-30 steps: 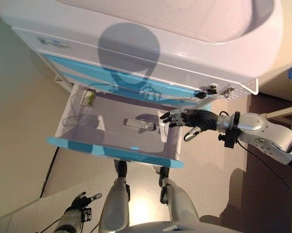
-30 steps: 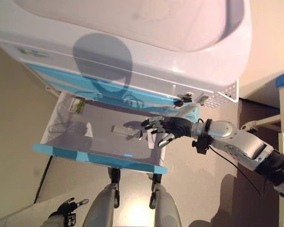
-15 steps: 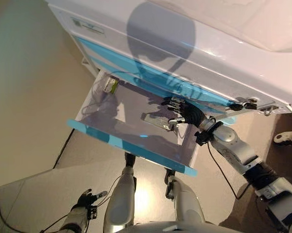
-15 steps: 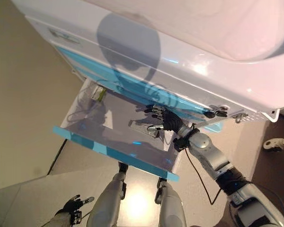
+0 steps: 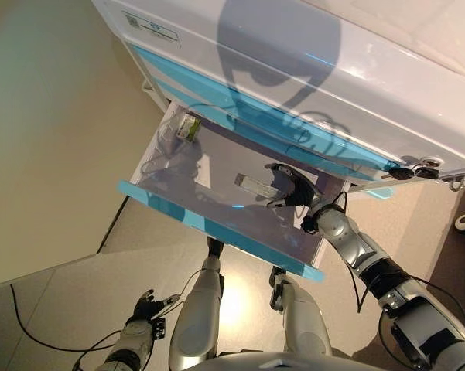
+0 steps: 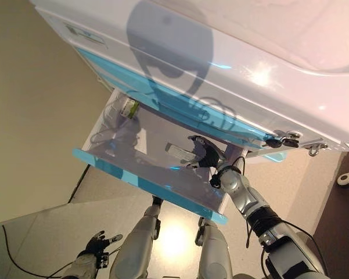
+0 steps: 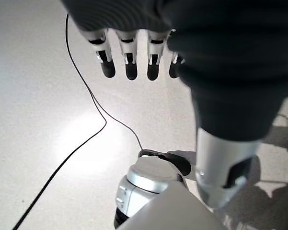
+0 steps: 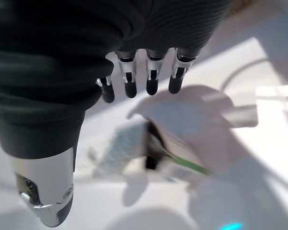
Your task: Open the drawer and pick up the medicine
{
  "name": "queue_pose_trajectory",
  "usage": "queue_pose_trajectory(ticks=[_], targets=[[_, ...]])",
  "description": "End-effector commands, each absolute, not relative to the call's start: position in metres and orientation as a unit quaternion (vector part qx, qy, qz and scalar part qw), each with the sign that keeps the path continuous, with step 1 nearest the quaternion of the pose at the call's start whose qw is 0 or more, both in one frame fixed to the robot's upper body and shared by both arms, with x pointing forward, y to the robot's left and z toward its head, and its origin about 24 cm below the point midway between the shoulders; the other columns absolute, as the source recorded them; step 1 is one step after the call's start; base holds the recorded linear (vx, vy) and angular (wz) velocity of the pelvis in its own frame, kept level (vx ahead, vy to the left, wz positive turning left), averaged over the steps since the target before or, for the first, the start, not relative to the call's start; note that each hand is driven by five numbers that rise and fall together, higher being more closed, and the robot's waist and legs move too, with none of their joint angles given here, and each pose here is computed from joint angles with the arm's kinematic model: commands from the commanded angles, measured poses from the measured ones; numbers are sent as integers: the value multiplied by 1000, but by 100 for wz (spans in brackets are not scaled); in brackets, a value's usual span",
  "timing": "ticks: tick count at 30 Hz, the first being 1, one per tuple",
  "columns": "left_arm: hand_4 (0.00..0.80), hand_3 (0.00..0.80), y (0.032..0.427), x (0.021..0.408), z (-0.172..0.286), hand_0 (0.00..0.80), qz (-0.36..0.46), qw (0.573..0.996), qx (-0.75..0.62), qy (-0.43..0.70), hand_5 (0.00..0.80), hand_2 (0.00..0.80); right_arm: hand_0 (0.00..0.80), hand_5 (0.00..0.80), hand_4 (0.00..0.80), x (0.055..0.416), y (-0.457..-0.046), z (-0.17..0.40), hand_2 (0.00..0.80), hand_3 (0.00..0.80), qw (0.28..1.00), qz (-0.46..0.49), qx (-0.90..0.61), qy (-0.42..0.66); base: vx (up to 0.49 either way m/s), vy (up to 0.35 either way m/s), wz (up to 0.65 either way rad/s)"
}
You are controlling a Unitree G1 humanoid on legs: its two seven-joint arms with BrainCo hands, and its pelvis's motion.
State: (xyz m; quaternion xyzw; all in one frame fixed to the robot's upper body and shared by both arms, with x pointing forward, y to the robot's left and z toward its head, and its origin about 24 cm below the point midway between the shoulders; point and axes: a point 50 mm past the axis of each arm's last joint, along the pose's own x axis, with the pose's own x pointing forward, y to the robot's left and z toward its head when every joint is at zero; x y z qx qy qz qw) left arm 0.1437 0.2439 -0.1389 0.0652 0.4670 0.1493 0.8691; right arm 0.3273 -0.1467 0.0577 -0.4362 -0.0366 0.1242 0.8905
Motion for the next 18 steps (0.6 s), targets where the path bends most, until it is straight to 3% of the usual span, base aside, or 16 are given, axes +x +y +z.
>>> queue_pose_trajectory(ticks=[1, 14, 16, 17, 18], targets=[[0, 0, 246, 140, -139, 0, 162, 865, 71, 469, 0, 0, 0, 0, 0, 330, -134, 62, 0, 0, 870, 125, -474, -62, 0, 0, 0], [0, 0, 230, 150, -140, 0, 145, 872, 68, 462, 0, 0, 0, 0, 0, 342, -113, 33, 0, 0, 841, 137, -523, -1, 0, -1, 4], [0, 0, 228, 151, -140, 0, 141, 874, 69, 460, 0, 0, 229, 229, 229, 343, -110, 32, 229, 229, 839, 139, -526, 3, -3, -2, -2], [0, 0, 228, 153, -139, 0, 140, 875, 70, 458, 0, 0, 618, 618, 618, 344, -108, 31, 618, 618, 838, 142, -527, 4, 0, 0, 0], [0, 0, 227, 154, -139, 0, 140, 875, 70, 458, 0, 0, 693, 693, 693, 344, -104, 32, 693, 693, 837, 145, -528, 2, 0, 0, 0]])
